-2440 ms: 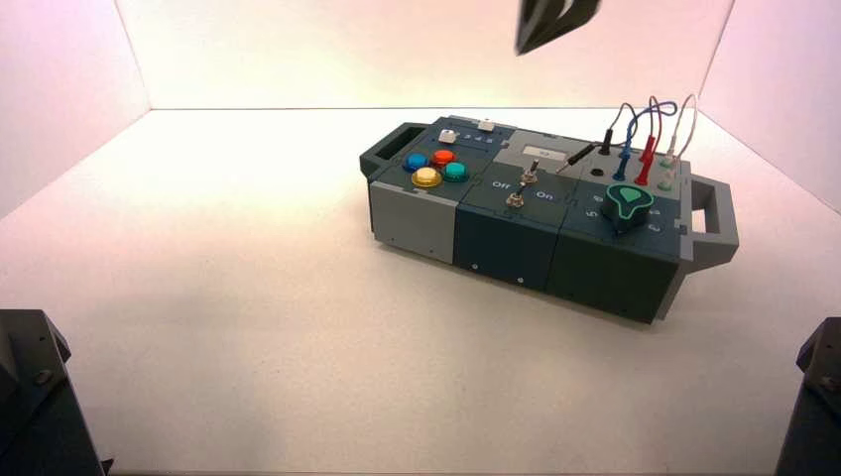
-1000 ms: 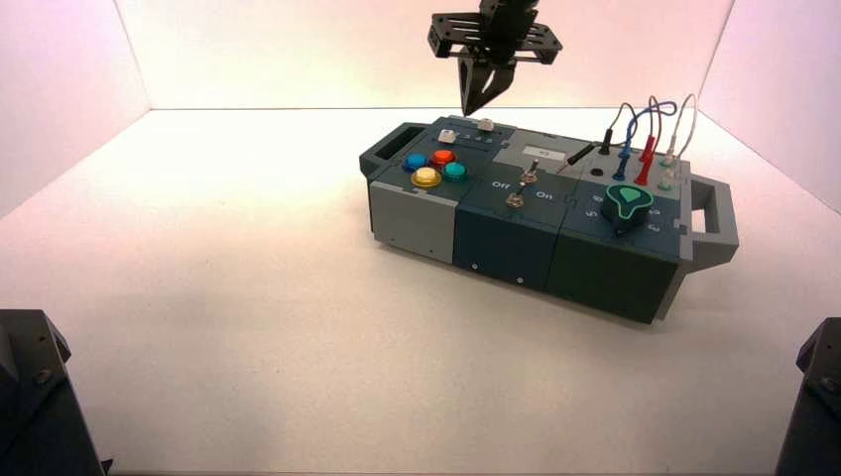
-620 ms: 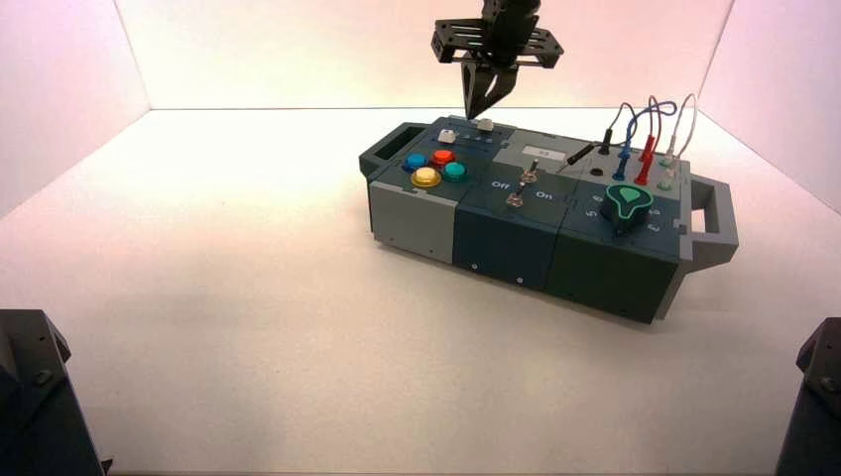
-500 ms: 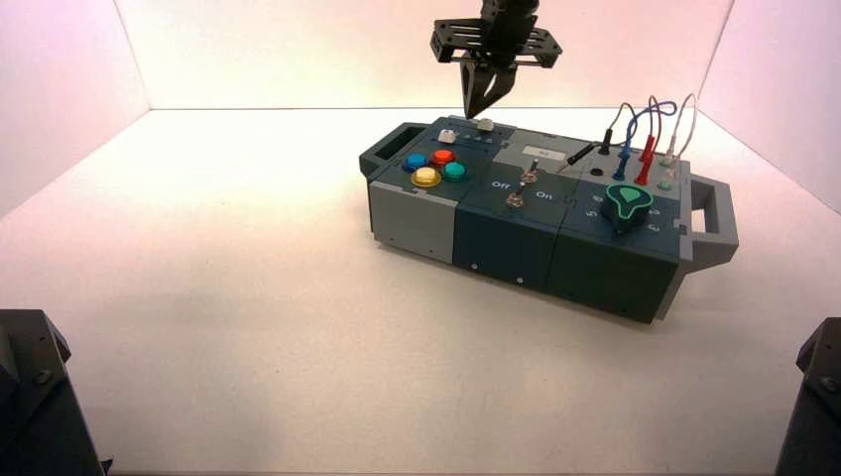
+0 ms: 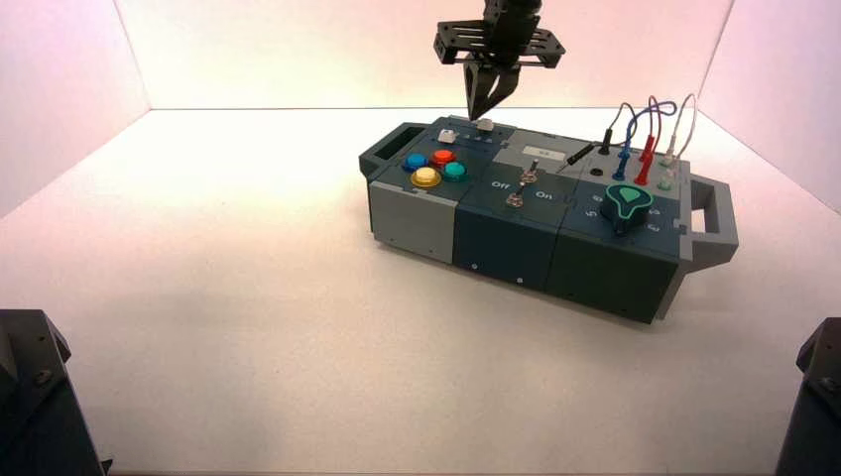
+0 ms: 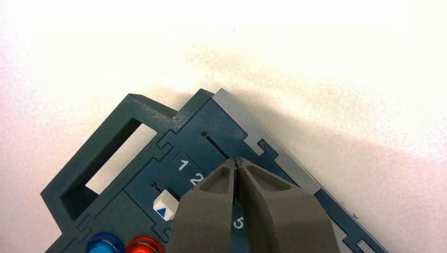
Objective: Move the top slider to position 5.
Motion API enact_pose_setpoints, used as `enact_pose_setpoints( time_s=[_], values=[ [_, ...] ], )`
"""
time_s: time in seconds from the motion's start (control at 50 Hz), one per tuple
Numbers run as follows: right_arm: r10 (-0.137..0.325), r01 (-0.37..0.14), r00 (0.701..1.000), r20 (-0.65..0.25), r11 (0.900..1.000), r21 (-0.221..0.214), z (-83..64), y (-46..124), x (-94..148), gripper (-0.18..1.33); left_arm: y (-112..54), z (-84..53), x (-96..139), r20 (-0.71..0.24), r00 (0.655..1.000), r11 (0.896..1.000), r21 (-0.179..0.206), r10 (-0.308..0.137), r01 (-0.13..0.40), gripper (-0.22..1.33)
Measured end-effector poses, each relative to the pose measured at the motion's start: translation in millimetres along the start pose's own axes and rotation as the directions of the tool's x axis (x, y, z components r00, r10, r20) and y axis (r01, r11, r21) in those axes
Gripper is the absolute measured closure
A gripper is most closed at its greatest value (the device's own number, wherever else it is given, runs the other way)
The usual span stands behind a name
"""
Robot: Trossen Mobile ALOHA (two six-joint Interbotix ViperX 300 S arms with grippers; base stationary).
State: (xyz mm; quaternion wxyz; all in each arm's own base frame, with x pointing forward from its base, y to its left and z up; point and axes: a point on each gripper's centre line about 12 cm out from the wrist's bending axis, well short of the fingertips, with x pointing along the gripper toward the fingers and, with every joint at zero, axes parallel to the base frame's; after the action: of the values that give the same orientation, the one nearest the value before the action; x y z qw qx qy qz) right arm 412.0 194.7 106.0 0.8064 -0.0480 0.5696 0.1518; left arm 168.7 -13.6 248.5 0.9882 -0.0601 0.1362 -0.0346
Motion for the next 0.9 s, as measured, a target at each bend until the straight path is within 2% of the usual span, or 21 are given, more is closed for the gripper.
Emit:
enact_pose_setpoints(
  time_s=[0.5, 0.9],
  values=[
    [-0.011, 0.011, 1.0, -0.021, 0.9998, 0.015, -9.3, -9.5, 4.4, 1.29, 0.0, 0.2, 0.0, 0.002, 1.0, 1.0, -0.002, 0.0, 0.0, 1.27],
    [-0.01, 0.01, 1.0, -0.012, 0.9998, 0.014, -6.7, -9.1, 3.4, 1.29, 0.0, 0.2, 0.0, 0.002, 1.0, 1.0, -0.002, 0.0, 0.0, 1.27]
  ],
)
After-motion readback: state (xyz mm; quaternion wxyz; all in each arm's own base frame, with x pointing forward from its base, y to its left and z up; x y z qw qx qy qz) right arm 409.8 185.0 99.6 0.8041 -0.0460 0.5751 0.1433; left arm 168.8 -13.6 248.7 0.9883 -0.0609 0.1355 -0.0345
